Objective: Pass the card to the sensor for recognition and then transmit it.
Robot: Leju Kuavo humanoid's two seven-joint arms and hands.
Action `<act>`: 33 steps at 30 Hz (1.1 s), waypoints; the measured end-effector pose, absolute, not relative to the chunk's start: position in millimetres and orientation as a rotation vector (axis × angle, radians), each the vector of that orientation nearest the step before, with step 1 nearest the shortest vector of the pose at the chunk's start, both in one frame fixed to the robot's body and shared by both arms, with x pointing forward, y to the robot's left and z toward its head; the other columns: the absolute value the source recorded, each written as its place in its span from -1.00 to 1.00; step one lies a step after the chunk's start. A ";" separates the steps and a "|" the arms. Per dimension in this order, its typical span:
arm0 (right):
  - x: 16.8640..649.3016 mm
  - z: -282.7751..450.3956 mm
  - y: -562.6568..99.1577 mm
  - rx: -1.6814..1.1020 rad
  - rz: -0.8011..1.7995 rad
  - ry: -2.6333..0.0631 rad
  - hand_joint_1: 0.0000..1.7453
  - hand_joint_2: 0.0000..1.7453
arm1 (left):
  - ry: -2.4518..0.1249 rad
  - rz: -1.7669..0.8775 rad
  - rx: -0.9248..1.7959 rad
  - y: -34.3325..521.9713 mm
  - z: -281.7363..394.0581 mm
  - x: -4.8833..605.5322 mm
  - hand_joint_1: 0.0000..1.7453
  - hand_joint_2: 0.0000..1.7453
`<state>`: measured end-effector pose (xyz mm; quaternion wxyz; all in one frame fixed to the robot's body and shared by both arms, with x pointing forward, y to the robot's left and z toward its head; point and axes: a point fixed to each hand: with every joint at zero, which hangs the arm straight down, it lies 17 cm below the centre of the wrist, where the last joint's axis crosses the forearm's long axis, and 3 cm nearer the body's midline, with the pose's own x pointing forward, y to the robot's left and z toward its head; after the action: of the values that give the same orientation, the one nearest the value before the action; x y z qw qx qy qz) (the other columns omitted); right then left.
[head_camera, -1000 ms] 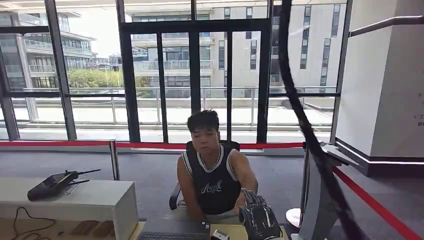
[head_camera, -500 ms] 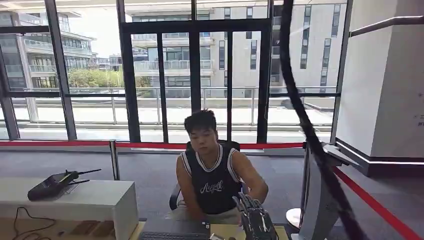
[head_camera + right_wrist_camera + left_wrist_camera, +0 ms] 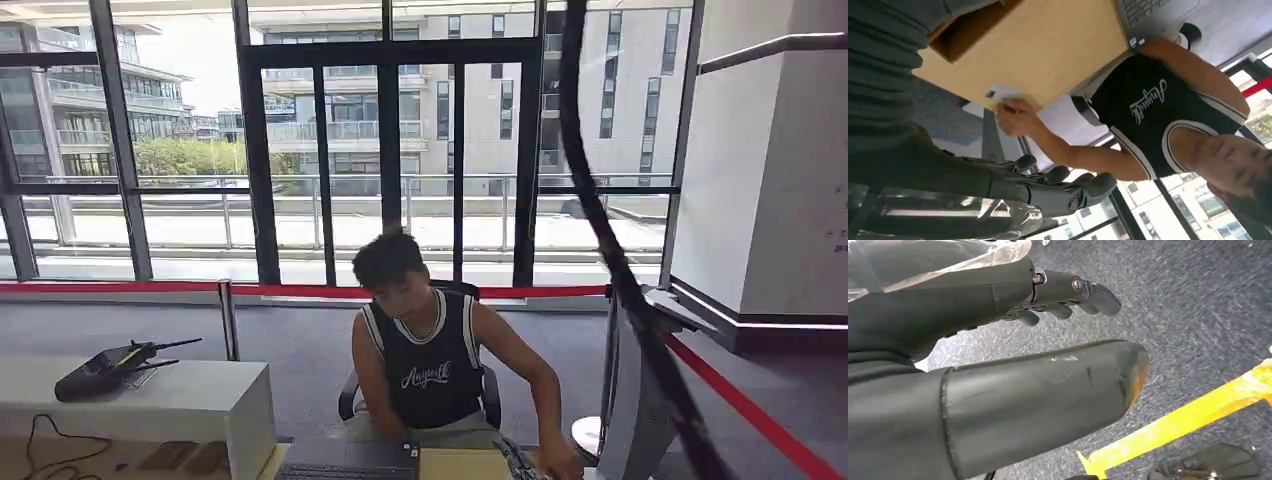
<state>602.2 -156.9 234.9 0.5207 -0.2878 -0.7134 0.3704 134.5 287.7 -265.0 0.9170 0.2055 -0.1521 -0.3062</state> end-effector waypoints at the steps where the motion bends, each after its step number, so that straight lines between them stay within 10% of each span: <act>1: 595.4 225.6 -156.9 -0.652 0.883 -1.706 -1.00 1.00 | -0.311 -0.622 0.425 288.6 -265.2 132.8 -1.00 -1.00; 33: 493.3 114.8 -168.3 -0.795 1.186 -1.579 -1.00 1.00 | -0.276 -0.578 0.447 298.5 -266.4 123.2 -1.00 -1.00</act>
<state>493.3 -168.3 114.8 0.4851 -0.3266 -0.6486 0.4872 123.2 298.5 -266.4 0.9248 0.2177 -0.1343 -0.2816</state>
